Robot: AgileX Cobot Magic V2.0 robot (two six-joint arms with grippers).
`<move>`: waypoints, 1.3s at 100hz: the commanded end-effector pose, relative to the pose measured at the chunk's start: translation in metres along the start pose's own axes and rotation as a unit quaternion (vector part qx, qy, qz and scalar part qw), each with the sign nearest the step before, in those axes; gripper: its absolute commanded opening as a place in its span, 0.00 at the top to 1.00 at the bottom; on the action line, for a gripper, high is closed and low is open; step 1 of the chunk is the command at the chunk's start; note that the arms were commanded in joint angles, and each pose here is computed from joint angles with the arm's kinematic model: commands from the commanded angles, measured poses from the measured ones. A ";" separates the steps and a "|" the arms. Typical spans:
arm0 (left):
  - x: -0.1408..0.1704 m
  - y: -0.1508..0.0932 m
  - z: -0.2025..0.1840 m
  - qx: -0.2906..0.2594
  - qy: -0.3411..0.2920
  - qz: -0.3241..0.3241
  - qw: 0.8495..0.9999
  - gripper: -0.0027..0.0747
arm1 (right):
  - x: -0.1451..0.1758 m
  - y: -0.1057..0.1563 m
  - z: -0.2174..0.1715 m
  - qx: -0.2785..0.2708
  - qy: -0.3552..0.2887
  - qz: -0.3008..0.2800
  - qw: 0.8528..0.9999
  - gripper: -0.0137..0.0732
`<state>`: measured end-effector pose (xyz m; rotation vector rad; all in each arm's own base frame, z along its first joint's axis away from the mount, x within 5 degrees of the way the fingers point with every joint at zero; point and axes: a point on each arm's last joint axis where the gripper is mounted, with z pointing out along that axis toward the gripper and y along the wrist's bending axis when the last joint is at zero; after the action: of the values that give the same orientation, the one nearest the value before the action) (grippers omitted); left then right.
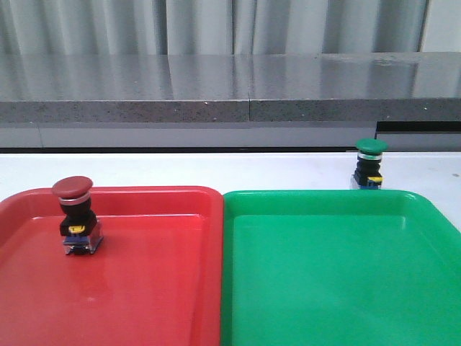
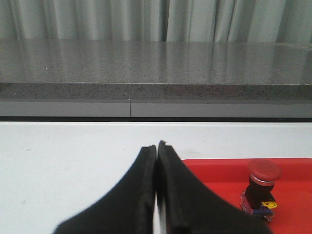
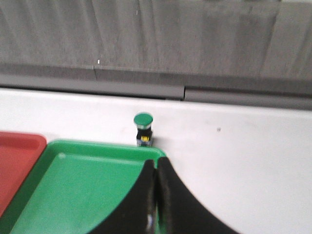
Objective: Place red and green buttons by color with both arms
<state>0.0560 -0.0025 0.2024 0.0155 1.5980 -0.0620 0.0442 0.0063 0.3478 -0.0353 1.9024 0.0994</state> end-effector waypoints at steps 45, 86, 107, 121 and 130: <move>0.005 0.000 0.000 0.002 -0.035 -0.004 0.999 0.99 | -0.040 0.003 0.047 -0.014 0.097 0.020 0.995 0.92; 0.005 0.000 0.000 0.002 -0.035 -0.004 0.999 0.99 | -0.038 0.002 0.057 -0.013 0.122 0.020 0.992 0.20; 0.005 0.000 0.000 0.002 -0.035 -0.004 0.999 0.99 | -0.047 0.002 0.063 -0.012 0.082 0.022 0.996 0.10; 0.005 0.000 0.000 0.002 -0.035 -0.004 0.999 0.99 | -0.051 0.000 0.087 -0.010 0.098 0.026 0.995 0.10; 0.005 0.000 0.000 0.002 -0.035 -0.004 0.999 0.99 | -0.056 0.000 0.111 -0.013 0.125 0.036 0.991 0.10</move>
<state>0.0560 -0.0025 0.2024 0.0155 1.5980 -0.0620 0.1436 0.0131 0.3526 -0.0116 2.2154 0.1513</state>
